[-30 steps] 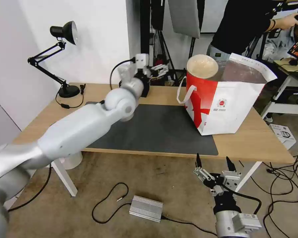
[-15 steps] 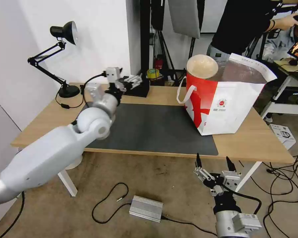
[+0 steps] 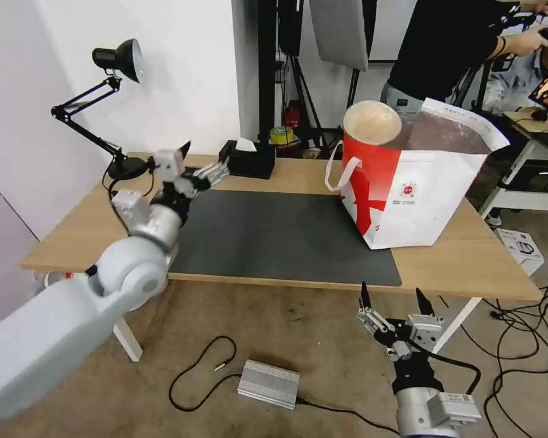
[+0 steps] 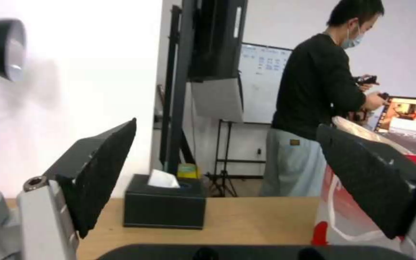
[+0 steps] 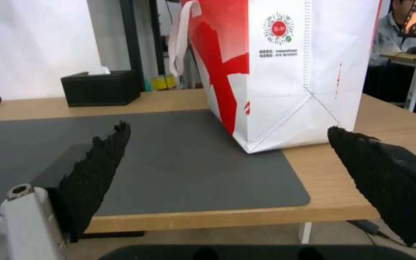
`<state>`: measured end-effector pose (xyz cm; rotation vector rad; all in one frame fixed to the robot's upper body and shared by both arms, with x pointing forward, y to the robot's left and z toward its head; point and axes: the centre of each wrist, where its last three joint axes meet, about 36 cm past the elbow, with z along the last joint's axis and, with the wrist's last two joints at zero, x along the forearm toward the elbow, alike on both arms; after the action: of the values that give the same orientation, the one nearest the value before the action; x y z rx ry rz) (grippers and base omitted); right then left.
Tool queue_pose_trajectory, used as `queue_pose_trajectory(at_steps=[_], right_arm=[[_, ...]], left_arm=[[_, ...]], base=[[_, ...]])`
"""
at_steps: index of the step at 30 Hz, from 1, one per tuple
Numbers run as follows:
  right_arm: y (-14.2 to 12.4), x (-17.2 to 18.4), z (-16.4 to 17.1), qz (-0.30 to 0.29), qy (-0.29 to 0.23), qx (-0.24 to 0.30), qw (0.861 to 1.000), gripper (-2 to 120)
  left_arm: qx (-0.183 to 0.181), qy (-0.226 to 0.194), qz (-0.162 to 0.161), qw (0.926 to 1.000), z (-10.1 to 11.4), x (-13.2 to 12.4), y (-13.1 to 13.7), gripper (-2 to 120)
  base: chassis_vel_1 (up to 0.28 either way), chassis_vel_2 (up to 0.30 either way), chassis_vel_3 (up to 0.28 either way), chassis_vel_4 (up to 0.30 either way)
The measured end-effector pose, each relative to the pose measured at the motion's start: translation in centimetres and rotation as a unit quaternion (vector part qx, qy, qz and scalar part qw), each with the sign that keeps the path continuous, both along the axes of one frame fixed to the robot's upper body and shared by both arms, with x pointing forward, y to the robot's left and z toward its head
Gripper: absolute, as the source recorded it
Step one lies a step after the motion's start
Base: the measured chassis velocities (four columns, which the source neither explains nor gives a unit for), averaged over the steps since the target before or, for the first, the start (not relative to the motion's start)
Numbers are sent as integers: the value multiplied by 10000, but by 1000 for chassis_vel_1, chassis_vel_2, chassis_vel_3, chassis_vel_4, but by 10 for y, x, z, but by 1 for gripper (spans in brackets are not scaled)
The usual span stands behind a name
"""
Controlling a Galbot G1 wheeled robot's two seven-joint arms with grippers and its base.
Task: Pick up the trash from the table and place it into the takeout bag.
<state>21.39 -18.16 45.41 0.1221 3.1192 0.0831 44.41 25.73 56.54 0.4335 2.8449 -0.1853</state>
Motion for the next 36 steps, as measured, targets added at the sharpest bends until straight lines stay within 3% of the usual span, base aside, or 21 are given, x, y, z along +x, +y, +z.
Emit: queue_pose_trajectory(at_steps=[15, 36], right_arm=[[0, 0, 0, 0, 0, 0, 10000, 100], [0, 0, 0, -1, 0, 0, 10000, 100]], left_arm=[[17, -253, 183, 9995, -24, -48, 10, 100], [-31, -242, 867, 9959, -69, -129, 4, 100]], base=[[0, 0, 0, 0], [0, 0, 0, 0]])
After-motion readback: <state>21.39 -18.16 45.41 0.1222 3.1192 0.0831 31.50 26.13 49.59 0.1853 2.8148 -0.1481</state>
